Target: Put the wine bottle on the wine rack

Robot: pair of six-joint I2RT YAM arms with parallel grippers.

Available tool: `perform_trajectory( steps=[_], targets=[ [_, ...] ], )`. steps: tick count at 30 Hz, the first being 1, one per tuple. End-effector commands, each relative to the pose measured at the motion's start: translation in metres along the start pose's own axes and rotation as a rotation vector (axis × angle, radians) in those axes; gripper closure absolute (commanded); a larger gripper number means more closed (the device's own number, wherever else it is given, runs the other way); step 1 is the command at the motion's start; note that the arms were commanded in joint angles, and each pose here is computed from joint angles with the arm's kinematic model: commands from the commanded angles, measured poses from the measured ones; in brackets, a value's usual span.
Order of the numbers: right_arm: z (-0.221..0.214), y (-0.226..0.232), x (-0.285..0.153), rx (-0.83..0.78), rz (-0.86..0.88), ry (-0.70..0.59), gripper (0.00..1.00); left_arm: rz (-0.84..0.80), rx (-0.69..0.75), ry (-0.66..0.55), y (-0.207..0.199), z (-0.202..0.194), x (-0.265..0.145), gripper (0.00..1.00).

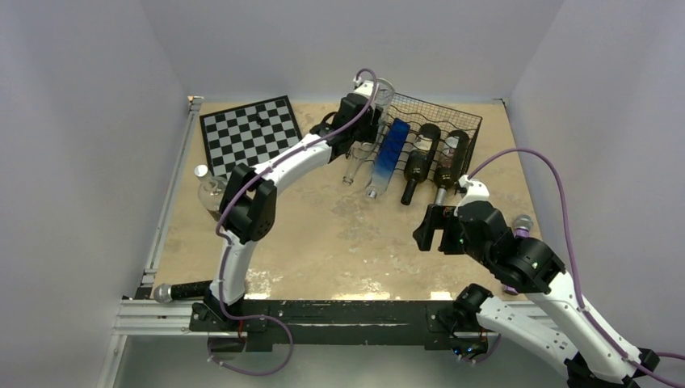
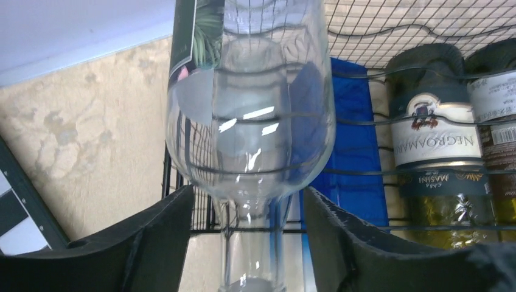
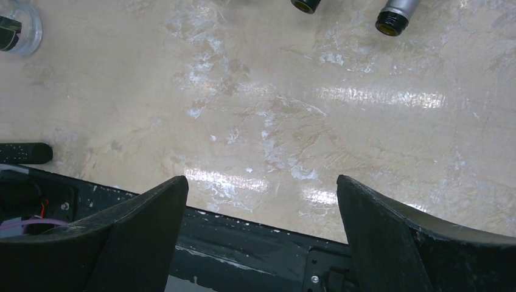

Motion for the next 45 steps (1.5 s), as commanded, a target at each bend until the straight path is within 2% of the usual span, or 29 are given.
perform_trajectory(
  steps=[1,2,3,9,16,22,25,31,37,41,45],
  targets=[
    [0.001,0.003,0.0,0.038,0.005,0.003,0.04,0.022,-0.068,-0.245,0.013,0.061,-0.025,0.18],
    [0.001,0.004,0.001,0.036,0.006,0.003,0.04,0.016,-0.064,-0.257,0.014,0.063,-0.029,0.03],
    [0.002,0.004,0.0,0.037,0.009,0.001,0.04,0.009,-0.057,-0.265,0.015,0.064,-0.032,0.01],
    [0.006,0.007,-0.001,0.031,0.017,-0.019,0.04,-0.05,-0.022,-0.306,0.021,0.08,-0.07,0.01],
    [0.011,0.011,0.001,0.009,0.024,-0.039,0.03,0.015,0.008,-0.308,0.052,0.093,-0.161,0.01],
    [0.019,0.018,0.004,-0.013,0.012,-0.045,0.04,0.187,-0.036,-0.196,0.087,0.075,-0.242,0.01],
    [0.024,0.023,0.005,-0.018,0.015,-0.053,0.04,0.256,-0.063,-0.187,0.108,0.065,-0.287,0.02],
    [0.037,0.037,0.009,-0.056,0.037,-0.079,0.04,0.418,-0.135,-0.121,0.152,0.012,-0.349,0.04],
    [0.039,0.046,0.02,-0.076,0.045,-0.055,0.04,0.548,-0.291,0.044,0.187,-0.051,-0.368,0.05],
    [0.038,0.049,0.024,-0.077,0.058,-0.033,0.05,0.58,-0.352,0.132,0.198,-0.073,-0.355,0.06],
    [0.037,0.049,0.024,-0.071,0.058,-0.027,0.05,0.618,-0.416,0.234,0.209,-0.095,-0.336,0.12]
  ],
)
Point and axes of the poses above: each gripper's point midway between its finger pads, its own x axis out along the fingers, its own y axis along the line the jaws close on, z = x × y, the point moved 10 cm from there along -x, back along the fingers, and after that the axes turned 11 degrees about x, right-handed, at the moved point
